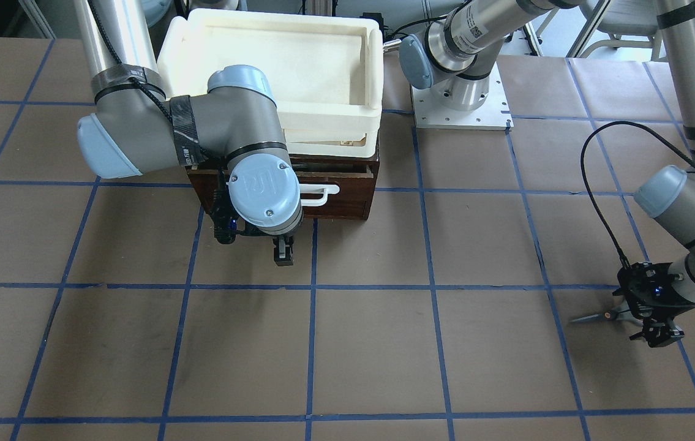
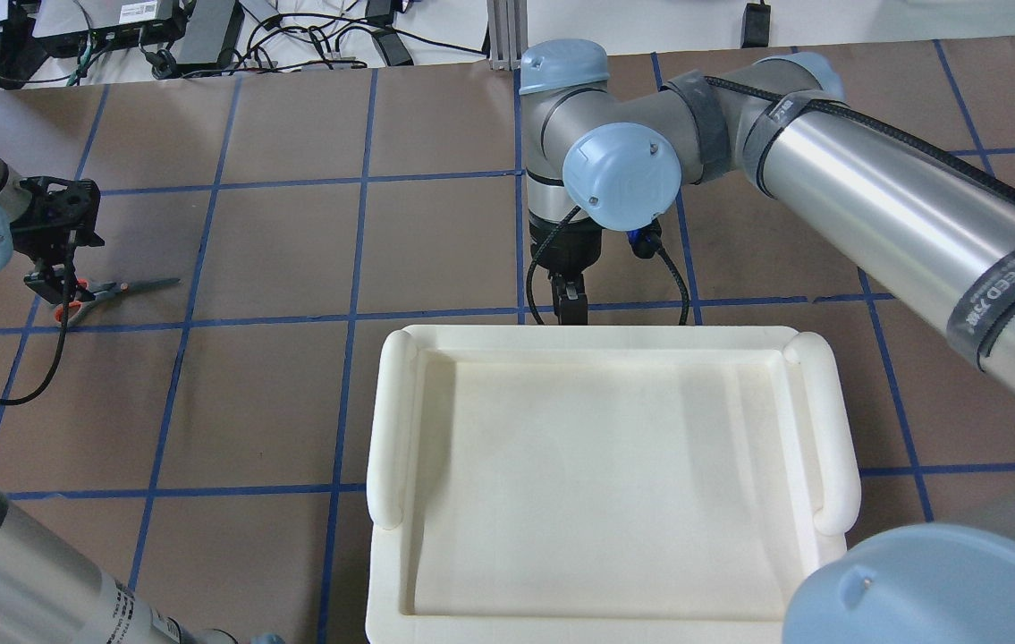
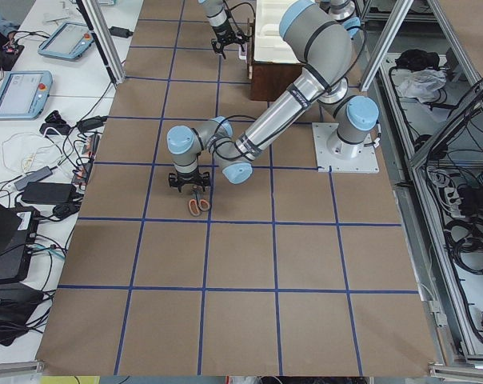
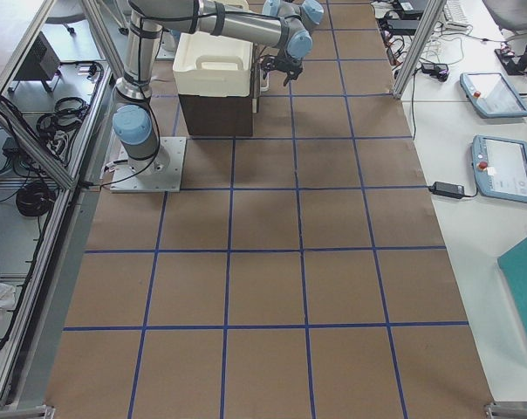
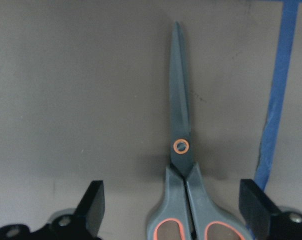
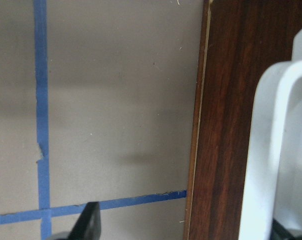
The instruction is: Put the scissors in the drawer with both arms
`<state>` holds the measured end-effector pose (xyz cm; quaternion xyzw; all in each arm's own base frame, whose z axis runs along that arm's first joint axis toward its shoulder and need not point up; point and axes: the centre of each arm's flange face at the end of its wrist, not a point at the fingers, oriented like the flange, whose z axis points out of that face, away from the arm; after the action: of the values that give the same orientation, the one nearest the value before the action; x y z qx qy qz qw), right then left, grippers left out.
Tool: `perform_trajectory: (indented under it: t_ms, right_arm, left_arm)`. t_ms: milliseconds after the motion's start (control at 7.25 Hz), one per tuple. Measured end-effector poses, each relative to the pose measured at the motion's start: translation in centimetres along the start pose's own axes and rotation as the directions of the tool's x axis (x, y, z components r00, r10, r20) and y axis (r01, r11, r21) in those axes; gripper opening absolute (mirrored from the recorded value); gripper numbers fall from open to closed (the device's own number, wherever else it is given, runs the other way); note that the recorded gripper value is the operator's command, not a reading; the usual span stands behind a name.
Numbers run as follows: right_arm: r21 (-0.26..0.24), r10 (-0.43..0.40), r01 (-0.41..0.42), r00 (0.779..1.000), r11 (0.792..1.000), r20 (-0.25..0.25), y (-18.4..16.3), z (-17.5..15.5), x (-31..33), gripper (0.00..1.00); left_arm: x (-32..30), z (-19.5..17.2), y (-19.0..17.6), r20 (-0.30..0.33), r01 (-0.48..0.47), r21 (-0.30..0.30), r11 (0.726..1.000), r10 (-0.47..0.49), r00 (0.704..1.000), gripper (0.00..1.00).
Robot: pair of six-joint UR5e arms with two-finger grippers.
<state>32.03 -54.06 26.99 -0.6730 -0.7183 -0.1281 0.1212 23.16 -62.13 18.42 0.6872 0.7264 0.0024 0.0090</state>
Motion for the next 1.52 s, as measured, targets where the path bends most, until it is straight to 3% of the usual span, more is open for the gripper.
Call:
perform_trajectory:
  t_ms: [552, 828, 1241, 1517]
  right_arm:
    - [-0.006, -0.031, 0.032, 0.996, 0.999, 0.087, 0.0, -1.9, -1.0, 1.0]
    - [-0.007, -0.049, 0.051, 0.992, 0.999, 0.113, -0.4, -3.1, -1.5, 1.0]
    - [-0.011, -0.077, 0.079, 0.989, 0.997, 0.126, -1.6, -3.7, -2.5, 1.0]
    - [-0.012, -0.08, 0.083, 0.988, 0.997, 0.132, -1.8, -3.6, -3.8, 1.0]
  left_arm:
    - [0.3, 1.4, -0.1, -0.018, -0.025, 0.011, 1.0, 0.025, 1.0, 0.74]
    - [0.4, 1.5, 0.0, -0.021, -0.031, 0.008, 0.999, 0.031, 0.999, 0.48]
    - [0.4, 1.4, 0.0, -0.024, -0.032, 0.005, 0.999, 0.032, 0.999, 0.0]
    - [0.4, 1.2, 0.1, -0.021, -0.031, 0.002, 1.0, 0.031, 0.999, 0.0]
